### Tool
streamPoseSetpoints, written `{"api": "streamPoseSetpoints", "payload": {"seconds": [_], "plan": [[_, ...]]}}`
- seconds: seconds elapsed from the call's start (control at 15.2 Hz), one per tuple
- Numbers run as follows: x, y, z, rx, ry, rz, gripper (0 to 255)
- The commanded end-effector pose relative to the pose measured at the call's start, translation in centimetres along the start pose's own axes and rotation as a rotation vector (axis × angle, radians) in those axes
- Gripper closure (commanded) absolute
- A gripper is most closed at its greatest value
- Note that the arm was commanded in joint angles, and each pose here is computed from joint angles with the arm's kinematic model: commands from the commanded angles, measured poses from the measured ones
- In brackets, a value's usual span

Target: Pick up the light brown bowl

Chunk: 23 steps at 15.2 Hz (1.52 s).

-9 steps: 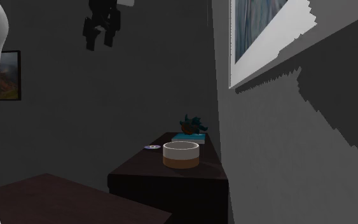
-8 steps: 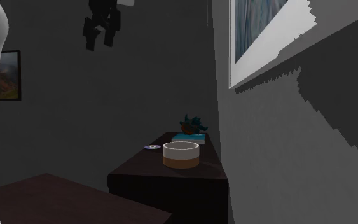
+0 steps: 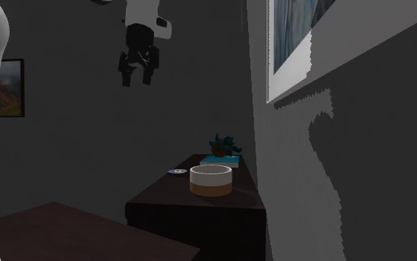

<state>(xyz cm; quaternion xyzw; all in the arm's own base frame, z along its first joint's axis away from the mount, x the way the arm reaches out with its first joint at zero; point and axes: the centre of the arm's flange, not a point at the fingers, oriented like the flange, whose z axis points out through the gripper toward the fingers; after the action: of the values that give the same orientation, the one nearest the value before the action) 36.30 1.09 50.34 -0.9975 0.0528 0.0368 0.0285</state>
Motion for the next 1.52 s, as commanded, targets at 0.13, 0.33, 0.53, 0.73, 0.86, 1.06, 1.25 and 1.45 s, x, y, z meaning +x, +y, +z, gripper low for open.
{"api": "streamPoseSetpoints", "payload": {"seconds": [0.13,0.33,0.53,0.73,0.86,1.06,1.25,1.45], "plan": [[4.0,-0.2,3.4,-0.007,0.003,0.005,0],[7.1,-0.3,5.9,-0.012,0.005,0.009,0],[10.1,-0.3,8.4,-0.018,0.006,0.013,0],[13.2,-0.3,11.0,-0.023,0.007,0.017,0],[15.2,-0.3,12.6,-0.027,0.008,0.019,0],[18.3,-0.3,15.1,-0.032,0.009,0.023,0],[21.3,-0.3,17.6,-0.037,0.010,0.027,0],[24.4,-0.2,20.1,-0.043,0.011,0.031,0]]}}
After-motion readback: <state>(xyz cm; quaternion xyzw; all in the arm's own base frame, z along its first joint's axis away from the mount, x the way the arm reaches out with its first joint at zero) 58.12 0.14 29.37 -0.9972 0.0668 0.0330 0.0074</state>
